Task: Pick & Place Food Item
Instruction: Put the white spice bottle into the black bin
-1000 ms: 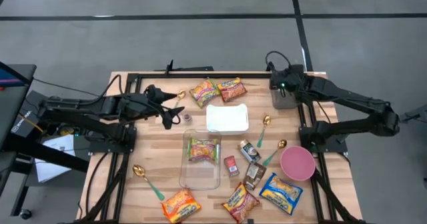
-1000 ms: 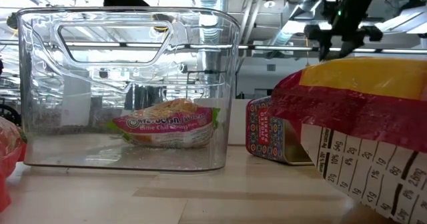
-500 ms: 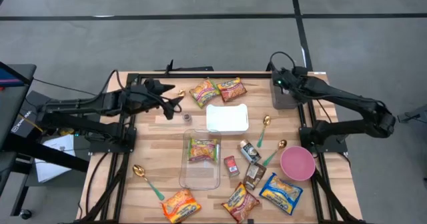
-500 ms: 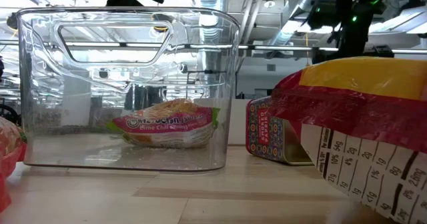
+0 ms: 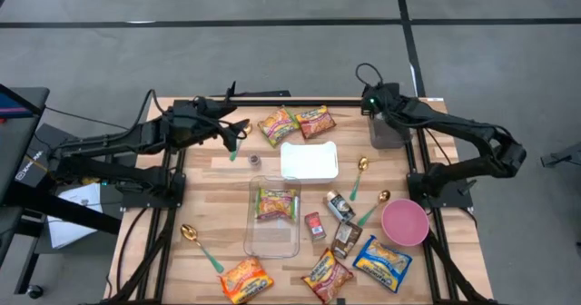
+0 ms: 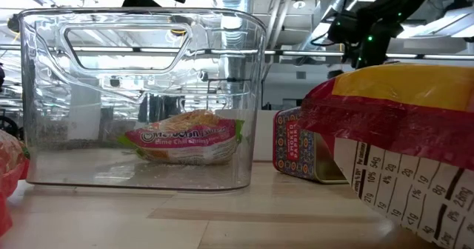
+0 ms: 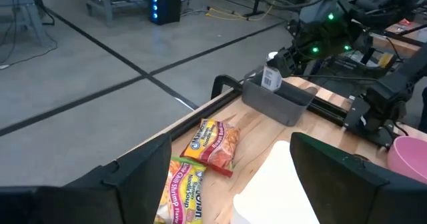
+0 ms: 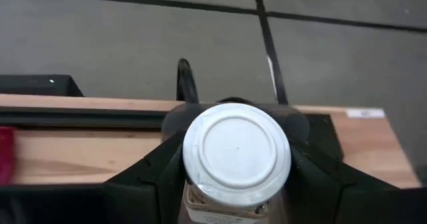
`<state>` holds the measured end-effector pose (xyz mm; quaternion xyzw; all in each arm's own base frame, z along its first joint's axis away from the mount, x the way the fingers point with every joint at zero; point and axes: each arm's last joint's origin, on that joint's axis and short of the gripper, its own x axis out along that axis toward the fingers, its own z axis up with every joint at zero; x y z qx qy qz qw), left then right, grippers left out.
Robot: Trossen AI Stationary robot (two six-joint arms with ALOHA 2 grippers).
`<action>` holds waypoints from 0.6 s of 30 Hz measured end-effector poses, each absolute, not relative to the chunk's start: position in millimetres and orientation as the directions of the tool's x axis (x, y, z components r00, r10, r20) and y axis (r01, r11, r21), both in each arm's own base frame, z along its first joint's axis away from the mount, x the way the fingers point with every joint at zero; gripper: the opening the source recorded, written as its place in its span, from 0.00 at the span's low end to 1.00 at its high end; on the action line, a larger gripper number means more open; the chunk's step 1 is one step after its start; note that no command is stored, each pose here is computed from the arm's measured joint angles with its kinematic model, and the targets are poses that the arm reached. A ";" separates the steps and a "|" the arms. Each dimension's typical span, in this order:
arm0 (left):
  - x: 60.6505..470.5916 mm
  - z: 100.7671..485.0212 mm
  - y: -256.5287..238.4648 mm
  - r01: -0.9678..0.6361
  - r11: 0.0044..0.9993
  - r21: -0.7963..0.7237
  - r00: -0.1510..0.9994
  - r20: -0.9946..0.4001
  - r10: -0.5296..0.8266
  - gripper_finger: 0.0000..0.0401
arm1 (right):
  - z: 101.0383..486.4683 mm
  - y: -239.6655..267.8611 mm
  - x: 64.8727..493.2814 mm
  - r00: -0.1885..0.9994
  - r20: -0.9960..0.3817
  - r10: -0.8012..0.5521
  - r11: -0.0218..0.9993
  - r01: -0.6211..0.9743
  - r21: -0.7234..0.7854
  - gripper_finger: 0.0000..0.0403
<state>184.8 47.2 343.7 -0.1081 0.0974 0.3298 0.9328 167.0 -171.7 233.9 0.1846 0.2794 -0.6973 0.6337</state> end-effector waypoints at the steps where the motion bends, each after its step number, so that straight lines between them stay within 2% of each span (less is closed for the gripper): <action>1: 184.8 343.7 47.2 -0.636 0.759 -0.137 0.763 -0.253 0.594 0.75 | 234.9 -174.3 164.9 -0.121 -0.614 -0.780 -0.035 0.988 -0.151 0.49; 10: 184.8 343.6 47.1 -0.636 0.759 -0.137 0.764 -0.254 0.594 0.75 | 217.5 -179.3 138.7 -0.026 -0.599 -0.801 -0.005 0.999 -0.037 0.49; 14: 184.8 343.7 47.2 -0.636 0.759 -0.137 0.763 -0.254 0.594 0.75 | 215.3 -176.0 131.8 0.034 -0.540 -0.841 0.051 0.999 -0.017 0.49; 18: 184.8 343.6 47.1 -0.637 0.759 -0.139 0.763 -0.255 0.594 0.75 | 205.9 -176.4 125.5 0.079 -0.536 -0.840 0.107 0.994 -0.021 0.49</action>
